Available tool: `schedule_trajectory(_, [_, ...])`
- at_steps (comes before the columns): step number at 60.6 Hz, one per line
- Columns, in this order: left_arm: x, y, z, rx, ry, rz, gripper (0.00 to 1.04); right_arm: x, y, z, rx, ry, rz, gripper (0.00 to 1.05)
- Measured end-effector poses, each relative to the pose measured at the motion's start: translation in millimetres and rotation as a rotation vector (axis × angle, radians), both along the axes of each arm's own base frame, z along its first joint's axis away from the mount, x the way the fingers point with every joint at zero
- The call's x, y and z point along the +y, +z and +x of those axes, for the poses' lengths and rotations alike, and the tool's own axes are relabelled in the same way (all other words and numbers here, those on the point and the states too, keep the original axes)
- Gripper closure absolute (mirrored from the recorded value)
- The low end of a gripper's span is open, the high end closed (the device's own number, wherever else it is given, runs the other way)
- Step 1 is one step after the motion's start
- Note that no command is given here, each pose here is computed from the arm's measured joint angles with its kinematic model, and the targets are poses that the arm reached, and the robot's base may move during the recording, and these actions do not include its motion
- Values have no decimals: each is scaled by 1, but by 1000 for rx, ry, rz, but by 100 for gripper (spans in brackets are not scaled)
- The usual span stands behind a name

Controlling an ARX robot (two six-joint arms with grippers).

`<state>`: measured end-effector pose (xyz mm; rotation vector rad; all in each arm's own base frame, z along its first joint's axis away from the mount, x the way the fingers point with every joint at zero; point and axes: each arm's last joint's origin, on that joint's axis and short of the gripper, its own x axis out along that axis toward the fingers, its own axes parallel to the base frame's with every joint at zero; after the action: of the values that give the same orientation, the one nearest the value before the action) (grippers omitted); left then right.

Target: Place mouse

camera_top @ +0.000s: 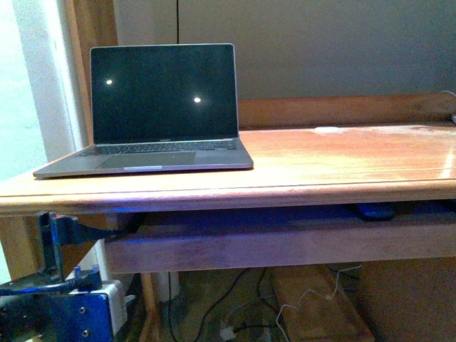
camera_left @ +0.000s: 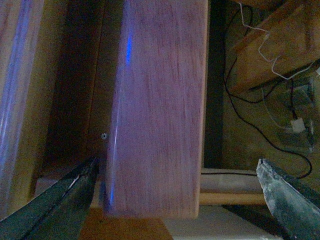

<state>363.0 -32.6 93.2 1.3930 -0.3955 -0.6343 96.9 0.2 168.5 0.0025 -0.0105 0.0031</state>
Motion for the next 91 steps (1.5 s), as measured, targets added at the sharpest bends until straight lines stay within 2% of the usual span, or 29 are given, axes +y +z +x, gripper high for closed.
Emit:
schedule_trajectory(12, [-12,-5,14,-51,-81,-11,8,0,0,0,0,0,0,7])
schedule_trajectory(23, [-13,-18,18,-11,-78,23,8,0,0,0,0,0,0,7])
schedule_trajectory(35, [-17,-5,1,284,4,11,7,0,0,0,0,0,0,7])
schedule_trajectory(41, [-19,10,-18,489,-14,-39,7,0,0,0,0,0,0,7])
schedule_trajectory(49, [-19,23,-45,700,-40,-84,7,0,0,0,0,0,0,7])
schedule_trajectory(58, [-22,35,-77,868,-93,-207,7,0,0,0,0,0,0,7])
schedule_trajectory(61, [-24,40,-85,915,-89,-253,7,0,0,0,0,0,0,7])
schedule_trajectory(68, [-31,72,-105,1074,5,-567,8,0,0,0,0,0,0,7])
schedule_trajectory(72, [-32,89,-109,1078,3,-681,8,0,0,0,0,0,0,7])
schedule_trajectory(81, [-27,153,-134,1108,-6,-1046,8,0,0,0,0,0,0,7])
schedule_trajectory(87, [-19,179,-158,1149,12,-1250,8,0,0,0,0,0,0,7])
schedule_trajectory(90, [-15,185,-169,1124,47,-1321,9,0,0,0,0,0,0,7])
schedule_trajectory(91, [-14,187,-175,1049,115,-1369,12,0,0,0,0,0,0,7])
